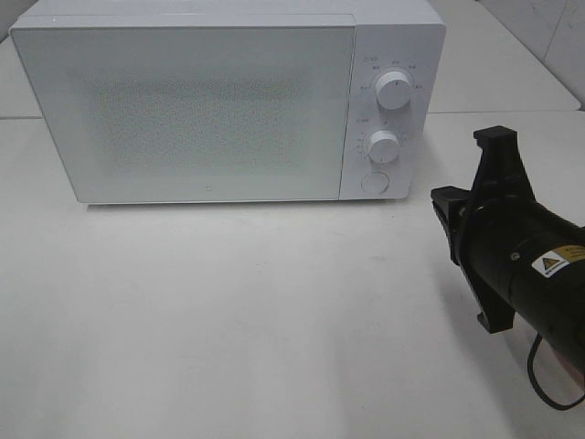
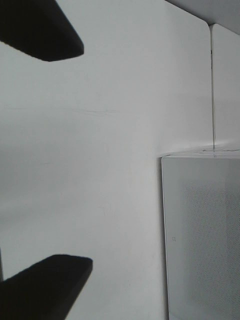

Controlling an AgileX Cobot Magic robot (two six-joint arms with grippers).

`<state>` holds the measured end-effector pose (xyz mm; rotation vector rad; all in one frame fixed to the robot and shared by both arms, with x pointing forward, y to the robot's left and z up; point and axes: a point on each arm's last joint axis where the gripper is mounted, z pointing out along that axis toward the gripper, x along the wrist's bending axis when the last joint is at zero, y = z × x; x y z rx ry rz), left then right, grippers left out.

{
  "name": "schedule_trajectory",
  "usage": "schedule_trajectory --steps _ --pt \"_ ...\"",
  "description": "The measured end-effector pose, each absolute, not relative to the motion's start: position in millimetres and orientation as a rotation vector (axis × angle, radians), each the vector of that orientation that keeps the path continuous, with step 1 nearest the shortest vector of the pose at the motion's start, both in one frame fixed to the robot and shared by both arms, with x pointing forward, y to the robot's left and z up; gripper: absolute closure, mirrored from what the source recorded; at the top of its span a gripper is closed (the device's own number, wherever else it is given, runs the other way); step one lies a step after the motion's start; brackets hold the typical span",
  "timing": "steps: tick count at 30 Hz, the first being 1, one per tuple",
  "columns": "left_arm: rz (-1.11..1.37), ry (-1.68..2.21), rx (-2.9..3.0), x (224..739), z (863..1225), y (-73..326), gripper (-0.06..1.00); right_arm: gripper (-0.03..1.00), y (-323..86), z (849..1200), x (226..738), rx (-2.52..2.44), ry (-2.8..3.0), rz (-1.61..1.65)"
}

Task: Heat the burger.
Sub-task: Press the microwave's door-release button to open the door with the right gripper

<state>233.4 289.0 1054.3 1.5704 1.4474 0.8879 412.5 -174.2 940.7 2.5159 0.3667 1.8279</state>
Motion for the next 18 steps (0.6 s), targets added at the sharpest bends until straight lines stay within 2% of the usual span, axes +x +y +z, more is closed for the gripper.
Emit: schedule_trajectory --steps 5,18 --pt "0.888 1.447 1.57 233 1054 289 -0.05 0.95 -176 935 413 2.544 0.303 1.786" --pt "0.888 1.447 1.57 233 1054 289 -0.05 0.95 -159 909 429 2.642 0.095 1.699"
